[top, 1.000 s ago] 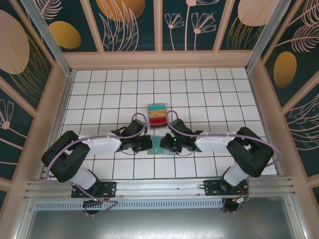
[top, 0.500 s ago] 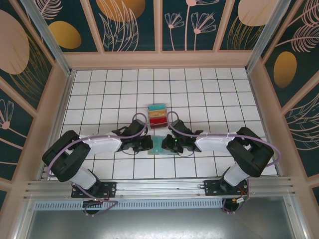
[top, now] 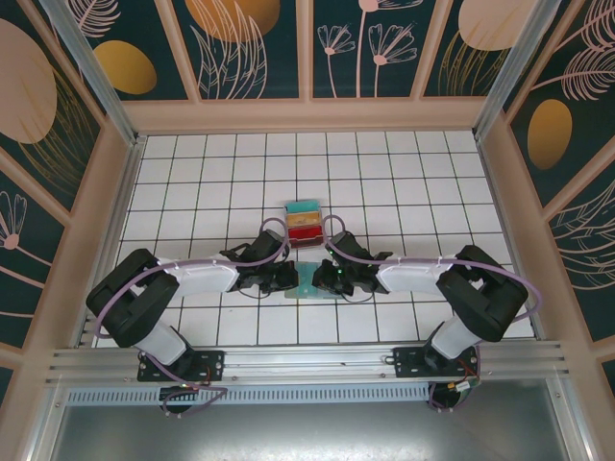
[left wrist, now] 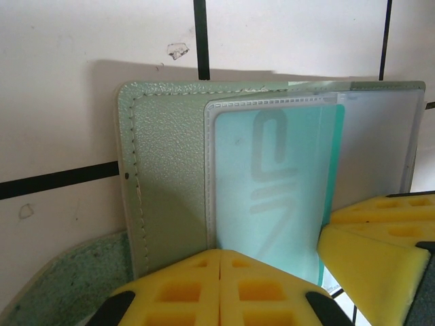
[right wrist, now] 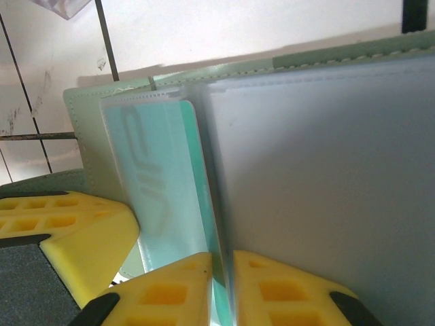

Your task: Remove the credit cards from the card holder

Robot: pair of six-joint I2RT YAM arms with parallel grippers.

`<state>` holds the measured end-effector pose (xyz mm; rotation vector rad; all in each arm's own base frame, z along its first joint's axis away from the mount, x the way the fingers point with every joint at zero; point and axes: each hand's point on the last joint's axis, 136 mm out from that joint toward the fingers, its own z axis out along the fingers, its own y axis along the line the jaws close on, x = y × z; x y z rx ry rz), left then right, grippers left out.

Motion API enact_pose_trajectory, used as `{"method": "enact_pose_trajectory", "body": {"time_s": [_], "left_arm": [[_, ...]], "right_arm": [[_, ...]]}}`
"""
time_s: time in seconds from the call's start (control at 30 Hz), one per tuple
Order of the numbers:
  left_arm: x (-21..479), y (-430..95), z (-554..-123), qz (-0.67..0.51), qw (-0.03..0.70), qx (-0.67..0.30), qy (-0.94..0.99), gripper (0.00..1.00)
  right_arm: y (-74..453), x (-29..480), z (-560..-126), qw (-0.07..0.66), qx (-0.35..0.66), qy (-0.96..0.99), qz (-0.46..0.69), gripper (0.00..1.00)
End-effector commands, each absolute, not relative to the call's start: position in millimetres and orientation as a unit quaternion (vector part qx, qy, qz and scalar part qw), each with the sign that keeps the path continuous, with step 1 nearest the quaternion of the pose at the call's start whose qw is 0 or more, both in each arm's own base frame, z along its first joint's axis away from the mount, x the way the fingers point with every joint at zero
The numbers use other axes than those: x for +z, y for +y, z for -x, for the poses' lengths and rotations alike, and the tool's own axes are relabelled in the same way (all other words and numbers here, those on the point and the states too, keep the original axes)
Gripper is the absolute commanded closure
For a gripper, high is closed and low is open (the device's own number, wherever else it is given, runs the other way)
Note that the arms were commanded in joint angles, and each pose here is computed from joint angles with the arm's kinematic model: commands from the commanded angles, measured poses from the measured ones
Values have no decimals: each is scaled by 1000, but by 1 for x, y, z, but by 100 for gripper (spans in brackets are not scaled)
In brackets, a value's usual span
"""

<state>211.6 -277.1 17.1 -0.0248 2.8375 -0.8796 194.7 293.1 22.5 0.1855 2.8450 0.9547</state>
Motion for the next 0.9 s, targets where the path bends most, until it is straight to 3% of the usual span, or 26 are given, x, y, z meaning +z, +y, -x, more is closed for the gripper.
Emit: {"method": "enact_pose_trajectory", "body": {"time_s": [0.0,0.2,0.87], "left_arm": [[11,-277,-206,8,69,-284,956,92],[10,-277,-206,9,69,-283,956,92],[8,-270,-205,7,72,-268,961,92]], "right_arm": [[291,20,-192,63,318,944,-57,90],[292,23,-192,64,327,941,-55,100],[257,28,-195,83,314,942,-80,100]]}}
